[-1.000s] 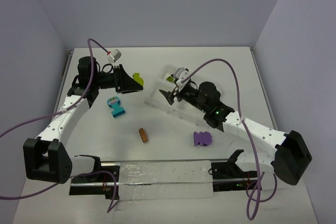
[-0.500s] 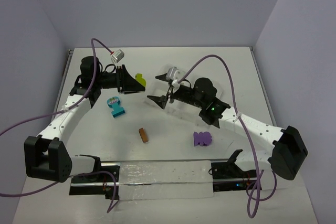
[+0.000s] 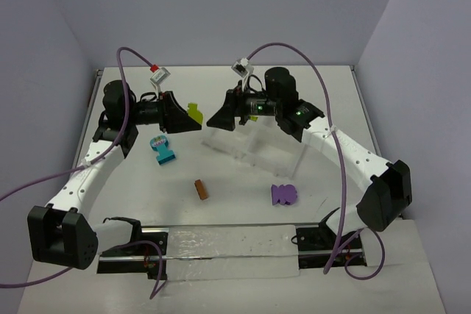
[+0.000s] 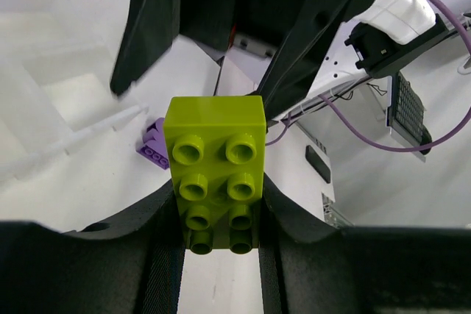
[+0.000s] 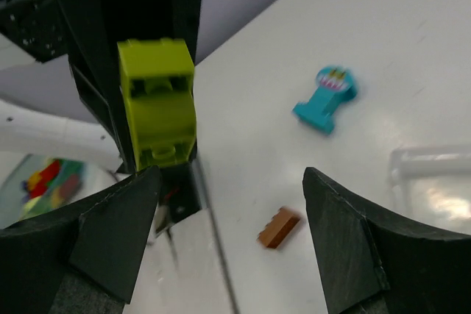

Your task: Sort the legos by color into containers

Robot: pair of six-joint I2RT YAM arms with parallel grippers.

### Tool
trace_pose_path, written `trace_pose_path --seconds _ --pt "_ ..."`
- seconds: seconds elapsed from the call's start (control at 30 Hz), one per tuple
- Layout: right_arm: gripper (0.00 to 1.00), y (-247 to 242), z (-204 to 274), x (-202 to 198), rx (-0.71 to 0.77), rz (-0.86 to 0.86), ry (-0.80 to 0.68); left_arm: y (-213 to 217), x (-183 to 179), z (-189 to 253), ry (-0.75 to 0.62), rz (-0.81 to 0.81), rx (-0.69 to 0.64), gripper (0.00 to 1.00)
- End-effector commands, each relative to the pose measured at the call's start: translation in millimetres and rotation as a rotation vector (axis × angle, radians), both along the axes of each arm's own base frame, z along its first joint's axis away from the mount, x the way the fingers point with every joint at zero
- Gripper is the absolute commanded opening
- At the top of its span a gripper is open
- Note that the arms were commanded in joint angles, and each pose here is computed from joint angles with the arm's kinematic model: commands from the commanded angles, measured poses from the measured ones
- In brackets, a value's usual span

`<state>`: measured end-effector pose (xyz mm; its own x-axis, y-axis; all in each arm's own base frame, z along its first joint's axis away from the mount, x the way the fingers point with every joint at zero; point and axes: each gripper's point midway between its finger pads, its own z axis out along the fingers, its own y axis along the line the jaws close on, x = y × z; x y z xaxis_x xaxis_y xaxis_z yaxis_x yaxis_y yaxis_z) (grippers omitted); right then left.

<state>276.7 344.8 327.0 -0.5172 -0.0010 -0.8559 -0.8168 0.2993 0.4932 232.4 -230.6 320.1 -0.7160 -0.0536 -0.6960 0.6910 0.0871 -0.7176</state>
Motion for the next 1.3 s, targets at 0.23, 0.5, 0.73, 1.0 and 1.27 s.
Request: trace_pose_path --seconds 0.23,0.5,0.73,1.0,1.27 --pt "0.87 -2 25 -49 0.123 0.152 0.08 -9 0 24 -0.161 -0.036 -0.038 0.0" --pt "0.83 4 47 -51 0.2 0.203 0.068 -9 -3 26 -0.165 -0.028 -0.037 0.0" --pt "0.77 13 48 -41 0.216 0.208 0.079 -11 -5 31 -0.175 -0.035 -0.046 0.0" --pt "0.67 20 48 -38 0.257 0.25 0.105 -13 -8 35 -0.187 -0.045 -0.051 0.0" --pt "0.38 22 50 -39 0.275 0.268 0.101 -14 -10 35 -0.188 -0.057 -0.052 0.0"
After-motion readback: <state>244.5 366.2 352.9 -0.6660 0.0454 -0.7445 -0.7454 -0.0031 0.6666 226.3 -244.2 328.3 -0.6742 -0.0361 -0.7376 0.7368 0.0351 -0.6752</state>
